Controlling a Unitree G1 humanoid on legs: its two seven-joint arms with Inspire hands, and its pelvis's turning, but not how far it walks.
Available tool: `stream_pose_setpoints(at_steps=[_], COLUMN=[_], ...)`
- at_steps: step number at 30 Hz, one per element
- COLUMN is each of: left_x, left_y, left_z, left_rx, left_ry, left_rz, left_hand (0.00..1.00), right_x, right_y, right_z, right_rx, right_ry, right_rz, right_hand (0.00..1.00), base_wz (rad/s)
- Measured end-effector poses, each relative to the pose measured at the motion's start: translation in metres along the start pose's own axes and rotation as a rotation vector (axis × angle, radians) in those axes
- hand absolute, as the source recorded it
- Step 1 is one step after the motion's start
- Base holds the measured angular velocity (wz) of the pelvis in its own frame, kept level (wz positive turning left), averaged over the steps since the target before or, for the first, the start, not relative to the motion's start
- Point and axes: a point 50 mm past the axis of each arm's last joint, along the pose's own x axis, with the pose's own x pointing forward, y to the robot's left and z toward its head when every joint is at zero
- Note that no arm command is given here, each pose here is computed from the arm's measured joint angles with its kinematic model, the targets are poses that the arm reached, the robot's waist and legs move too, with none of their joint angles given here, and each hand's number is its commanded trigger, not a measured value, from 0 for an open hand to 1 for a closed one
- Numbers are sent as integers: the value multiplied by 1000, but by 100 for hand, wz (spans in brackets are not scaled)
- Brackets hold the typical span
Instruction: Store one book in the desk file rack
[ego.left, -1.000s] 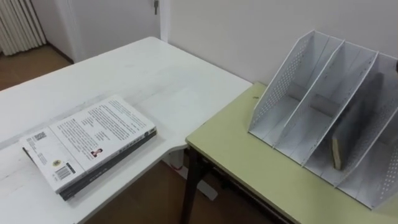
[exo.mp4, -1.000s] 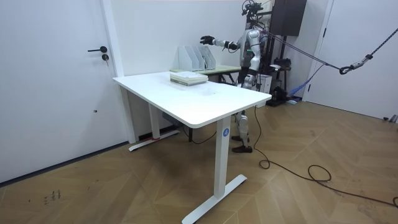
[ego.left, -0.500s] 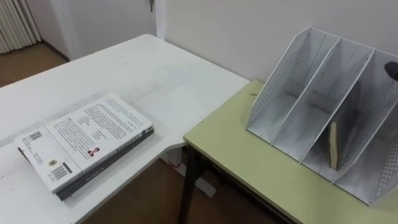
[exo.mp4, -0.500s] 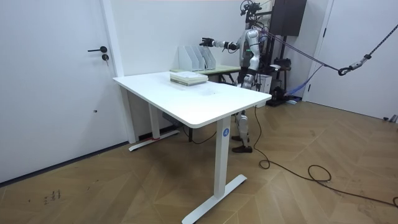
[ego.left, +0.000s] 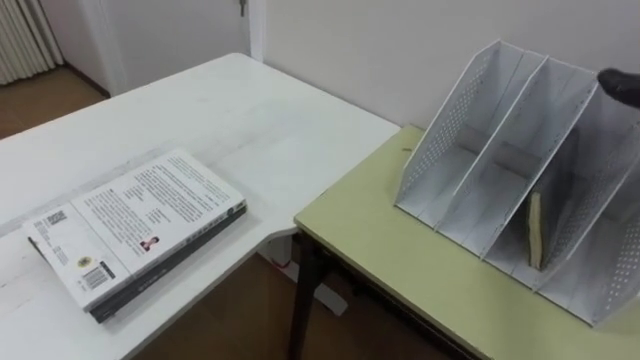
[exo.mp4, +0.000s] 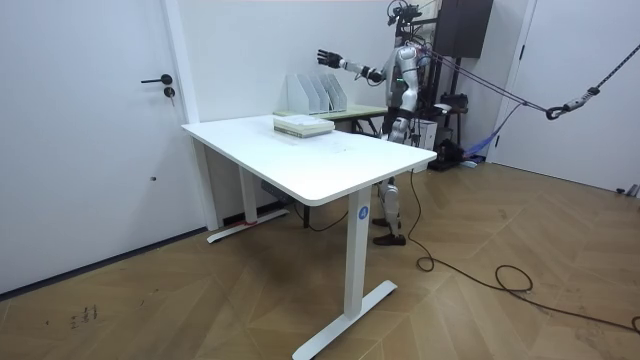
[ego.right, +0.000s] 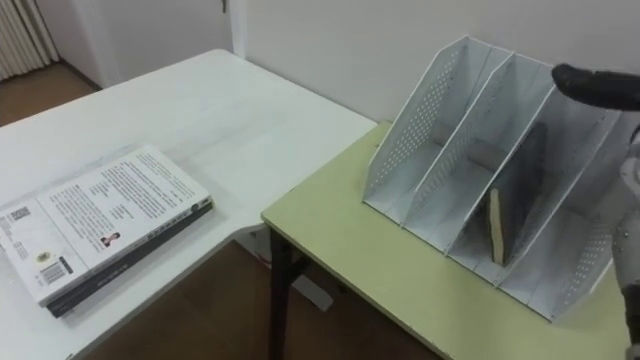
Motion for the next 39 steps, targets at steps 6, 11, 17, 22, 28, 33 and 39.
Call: stream_pose_setpoints(at_steps=[6,11,17,22,28,33,39], left_x=[0,-1,6,11,12,15,17], left_y=[1,2,-9,-18,-20,-26,-30], left_z=[1,6,24,33,34,34,28], left_rx=[11,22,102,132,138,163,157], left_ry=[1,-6,4,23,29,37,34], left_rz=[-2,-18,-79,-115,-102,-102,-102], left_hand=[0,0,0,0,0,0,0], right_x=[-35,-74,-124,-170,-207,-232,-251], right_y=[37,67,106,113,88,63,25], right_z=[8,-12,-46,-86,-142,-188,-230], right_rx=[71,70,-13,-117,-289,-509,-599], right_ry=[-66,-6,124,303,594,797,1003], right_rz=[421,799,1260,1525,1614,1559,1362], right_hand=[0,0,0,0,0,0,0], base_wz=[-3,-5,0,3,3,0,0])
